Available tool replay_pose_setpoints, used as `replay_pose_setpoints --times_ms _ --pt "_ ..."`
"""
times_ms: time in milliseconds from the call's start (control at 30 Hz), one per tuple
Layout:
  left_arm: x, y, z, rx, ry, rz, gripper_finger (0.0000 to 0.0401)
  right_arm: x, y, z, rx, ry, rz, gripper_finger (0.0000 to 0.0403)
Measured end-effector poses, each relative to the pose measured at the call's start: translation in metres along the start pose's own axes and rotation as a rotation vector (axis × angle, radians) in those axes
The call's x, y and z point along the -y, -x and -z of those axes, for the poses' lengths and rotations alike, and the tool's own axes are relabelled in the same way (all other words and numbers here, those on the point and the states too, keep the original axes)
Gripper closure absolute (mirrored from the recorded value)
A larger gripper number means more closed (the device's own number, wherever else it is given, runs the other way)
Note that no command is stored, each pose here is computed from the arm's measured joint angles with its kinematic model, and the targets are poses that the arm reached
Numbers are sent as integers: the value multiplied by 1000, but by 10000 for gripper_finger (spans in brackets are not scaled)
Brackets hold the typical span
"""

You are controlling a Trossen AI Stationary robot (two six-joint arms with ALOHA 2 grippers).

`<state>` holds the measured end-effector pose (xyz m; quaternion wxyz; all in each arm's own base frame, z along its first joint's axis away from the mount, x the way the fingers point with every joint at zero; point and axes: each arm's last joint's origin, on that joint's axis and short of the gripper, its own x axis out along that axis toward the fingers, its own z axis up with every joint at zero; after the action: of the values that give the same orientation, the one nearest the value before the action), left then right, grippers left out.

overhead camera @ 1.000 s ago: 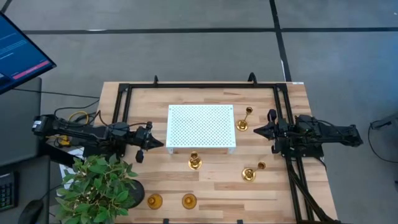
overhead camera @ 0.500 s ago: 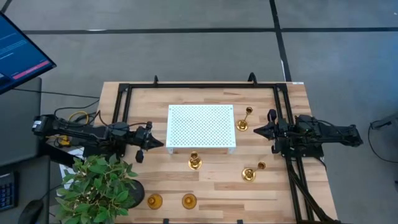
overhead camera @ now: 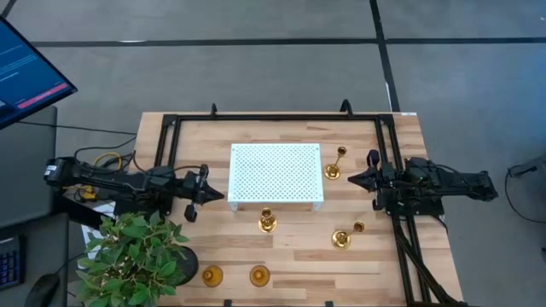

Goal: Pick & Place candle stick holders
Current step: Move the right brown vase candle holder to the center

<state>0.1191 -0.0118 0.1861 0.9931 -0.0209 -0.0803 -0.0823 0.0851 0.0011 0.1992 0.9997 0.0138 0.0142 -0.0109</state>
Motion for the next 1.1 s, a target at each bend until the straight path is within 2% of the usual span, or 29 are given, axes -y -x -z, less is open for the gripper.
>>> replay_pose_setpoints --times_ms 167,1000,1100 --pt "0 0 -7 70 -6 3 389 0 0 0 0 3 1 403" --pt "0 0 -8 80 -7 4 389 0 0 0 0 2 0 403" --pt "0 0 -8 81 -7 4 389 1 0 0 -3 2 34 403"
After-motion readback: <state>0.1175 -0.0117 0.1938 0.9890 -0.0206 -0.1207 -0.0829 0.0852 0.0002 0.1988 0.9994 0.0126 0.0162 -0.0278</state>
